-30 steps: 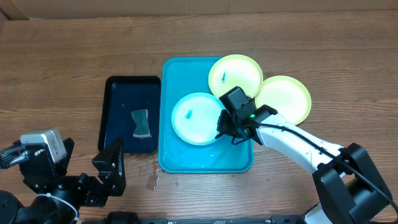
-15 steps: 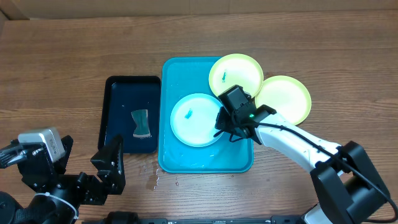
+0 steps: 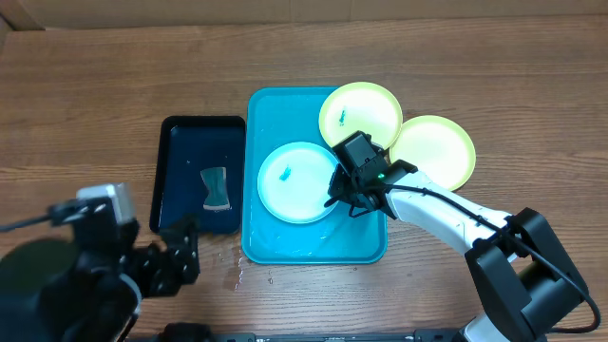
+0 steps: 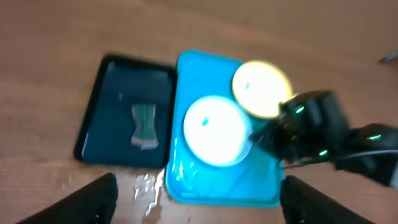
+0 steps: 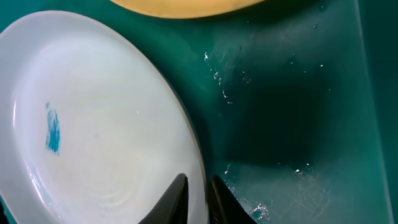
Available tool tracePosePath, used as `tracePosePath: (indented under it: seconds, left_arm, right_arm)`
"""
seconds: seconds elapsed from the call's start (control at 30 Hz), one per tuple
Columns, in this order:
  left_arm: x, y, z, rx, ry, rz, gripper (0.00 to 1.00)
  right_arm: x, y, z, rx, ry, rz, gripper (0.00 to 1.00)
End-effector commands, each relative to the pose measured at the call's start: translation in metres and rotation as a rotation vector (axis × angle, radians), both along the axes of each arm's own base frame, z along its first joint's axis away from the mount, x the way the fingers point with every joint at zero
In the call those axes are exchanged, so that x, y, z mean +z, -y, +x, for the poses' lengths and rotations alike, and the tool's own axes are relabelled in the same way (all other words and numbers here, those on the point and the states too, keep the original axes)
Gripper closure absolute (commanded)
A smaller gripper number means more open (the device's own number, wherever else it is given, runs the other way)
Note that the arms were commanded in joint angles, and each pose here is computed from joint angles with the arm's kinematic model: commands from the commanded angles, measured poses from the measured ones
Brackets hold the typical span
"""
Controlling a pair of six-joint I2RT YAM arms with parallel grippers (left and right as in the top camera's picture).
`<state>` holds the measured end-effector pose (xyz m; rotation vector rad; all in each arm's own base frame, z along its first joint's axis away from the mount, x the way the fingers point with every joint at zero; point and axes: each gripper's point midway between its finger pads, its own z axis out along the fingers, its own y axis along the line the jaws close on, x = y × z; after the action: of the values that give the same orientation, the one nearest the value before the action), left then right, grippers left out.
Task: Clean dirty plates on tray and stack at the side
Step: 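Drag the white plate left to the tray center with the right gripper, then lower the left gripper and grasp the sponge on the black tray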
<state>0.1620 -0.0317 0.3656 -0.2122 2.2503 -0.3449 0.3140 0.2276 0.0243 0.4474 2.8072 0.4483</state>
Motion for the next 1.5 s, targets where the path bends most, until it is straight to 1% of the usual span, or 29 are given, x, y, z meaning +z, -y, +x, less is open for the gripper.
tracePosePath:
  seconds: [0.0,0.03,0.1,0.17,0.5,0.57,0.6,0.7,0.73,0.8,0.9,0.93,1.0,1.03,1.13,1.3,1.33,1.47]
  left_arm:
    - [-0.042,-0.004,0.013,0.012,-0.118,0.027,0.22]
    - [-0.056,-0.004,0.019,0.013,-0.159,0.030,0.23]
    - [-0.081,-0.010,0.032,0.042,-0.246,0.065,0.26]
    - [-0.091,-0.014,0.039,0.055,-0.298,0.086,0.32]
    - [-0.128,-0.014,0.082,0.057,-0.456,0.106,0.32]
    - [-0.144,-0.014,0.094,0.055,-0.512,0.110,0.34]
    - [-0.150,-0.013,0.099,0.054,-0.533,0.112,0.34]
    - [-0.172,-0.012,0.111,0.053,-0.613,0.115,0.43]
    - [-0.191,-0.012,0.122,0.074,-0.670,0.105,0.44]
    - [-0.202,-0.012,0.129,0.079,-0.697,0.104,0.45]
    - [-0.234,-0.010,0.146,0.086,-0.753,0.103,0.51]
    - [-0.246,-0.010,0.153,0.086,-0.772,0.106,0.59]
    - [-0.261,-0.010,0.160,0.085,-0.797,0.108,0.67]
    - [-0.267,-0.010,0.162,0.087,-0.805,0.112,0.68]
    - [-0.286,-0.015,0.169,0.098,-0.833,0.139,0.68]
    - [-0.306,-0.016,0.174,0.101,-0.864,0.153,0.65]
    - [-0.313,-0.017,0.174,0.098,-0.885,0.162,0.60]
    - [-0.327,-0.018,0.171,0.087,-0.928,0.176,0.61]
  right_arm:
    - [-0.003,0.001,0.001,-0.007,0.001,-0.007,0.80]
    - [-0.003,0.001,0.001,-0.006,0.001,-0.007,0.77]
    - [-0.003,-0.001,-0.001,-0.001,-0.008,0.002,0.77]
    - [-0.004,-0.002,-0.004,0.003,-0.021,0.006,0.77]
    - [-0.011,-0.001,-0.007,-0.017,-0.053,0.008,0.78]
    - [-0.013,-0.001,-0.007,-0.017,-0.055,0.006,0.91]
    - [-0.013,-0.001,-0.007,-0.017,-0.055,0.006,0.93]
    - [-0.013,-0.001,-0.007,-0.016,-0.055,0.006,0.93]
    - [-0.013,-0.001,-0.007,-0.016,-0.054,0.007,0.92]
    - [-0.013,-0.002,-0.007,-0.016,-0.052,0.009,0.92]
    - [-0.012,-0.002,-0.006,-0.016,-0.049,0.011,0.91]
    - [-0.012,-0.002,-0.006,-0.016,-0.049,0.011,0.91]
    - [-0.012,-0.002,-0.006,-0.016,-0.049,0.011,0.87]
    - [-0.012,-0.002,-0.006,-0.016,-0.050,0.011,0.85]
    - [-0.012,-0.003,-0.006,-0.015,-0.051,0.014,0.77]
    - [-0.011,-0.005,-0.004,-0.013,-0.043,0.024,0.78]
    - [-0.011,-0.005,-0.004,-0.013,-0.042,0.024,0.78]
    - [-0.011,-0.005,-0.004,-0.013,-0.042,0.024,0.78]
